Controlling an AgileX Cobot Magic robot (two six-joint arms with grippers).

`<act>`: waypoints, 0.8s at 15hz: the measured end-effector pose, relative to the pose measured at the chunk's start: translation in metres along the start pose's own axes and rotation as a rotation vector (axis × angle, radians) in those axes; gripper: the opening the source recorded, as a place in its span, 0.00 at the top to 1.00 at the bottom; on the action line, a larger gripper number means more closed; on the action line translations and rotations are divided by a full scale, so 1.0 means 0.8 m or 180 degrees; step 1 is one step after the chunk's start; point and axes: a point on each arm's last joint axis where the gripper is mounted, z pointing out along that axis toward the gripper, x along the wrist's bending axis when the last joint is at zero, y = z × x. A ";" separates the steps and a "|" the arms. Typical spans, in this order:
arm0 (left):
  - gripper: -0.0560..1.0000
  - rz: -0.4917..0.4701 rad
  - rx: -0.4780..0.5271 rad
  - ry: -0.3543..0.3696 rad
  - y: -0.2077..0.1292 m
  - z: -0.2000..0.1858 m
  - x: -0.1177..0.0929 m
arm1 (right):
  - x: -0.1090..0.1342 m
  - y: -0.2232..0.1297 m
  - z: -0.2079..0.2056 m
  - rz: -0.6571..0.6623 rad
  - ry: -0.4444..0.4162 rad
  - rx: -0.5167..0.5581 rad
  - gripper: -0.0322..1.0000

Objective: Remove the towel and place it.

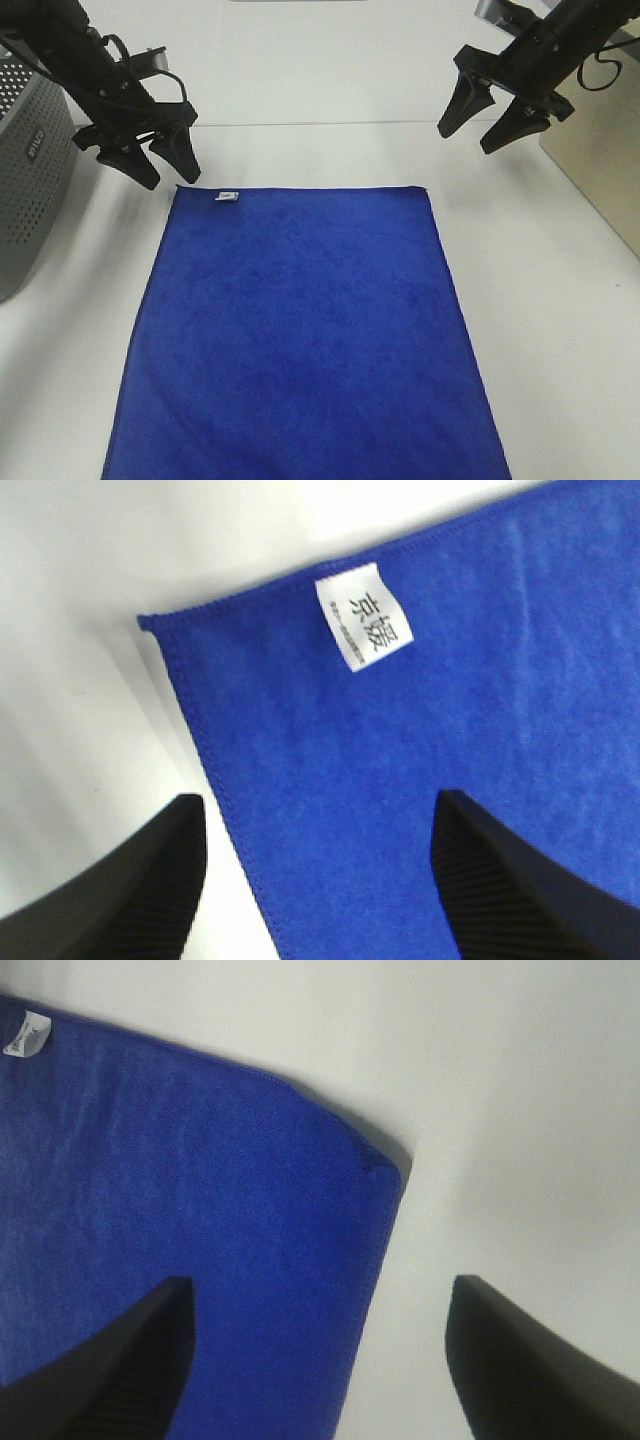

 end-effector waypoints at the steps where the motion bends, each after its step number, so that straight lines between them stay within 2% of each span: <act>1: 0.37 -0.0041 -0.0029 0.0007 0.003 0.000 0.009 | -0.006 0.000 0.009 0.0000 0.0013 0.0046 0.29; 5: 0.37 -0.0227 -0.0068 0.0058 0.003 -0.004 0.047 | -0.020 0.000 0.037 0.0034 0.0118 0.0166 0.29; 12: 0.37 -0.0218 0.0026 0.0070 0.000 0.015 0.059 | -0.045 -0.005 0.079 0.0133 0.0175 0.0374 0.29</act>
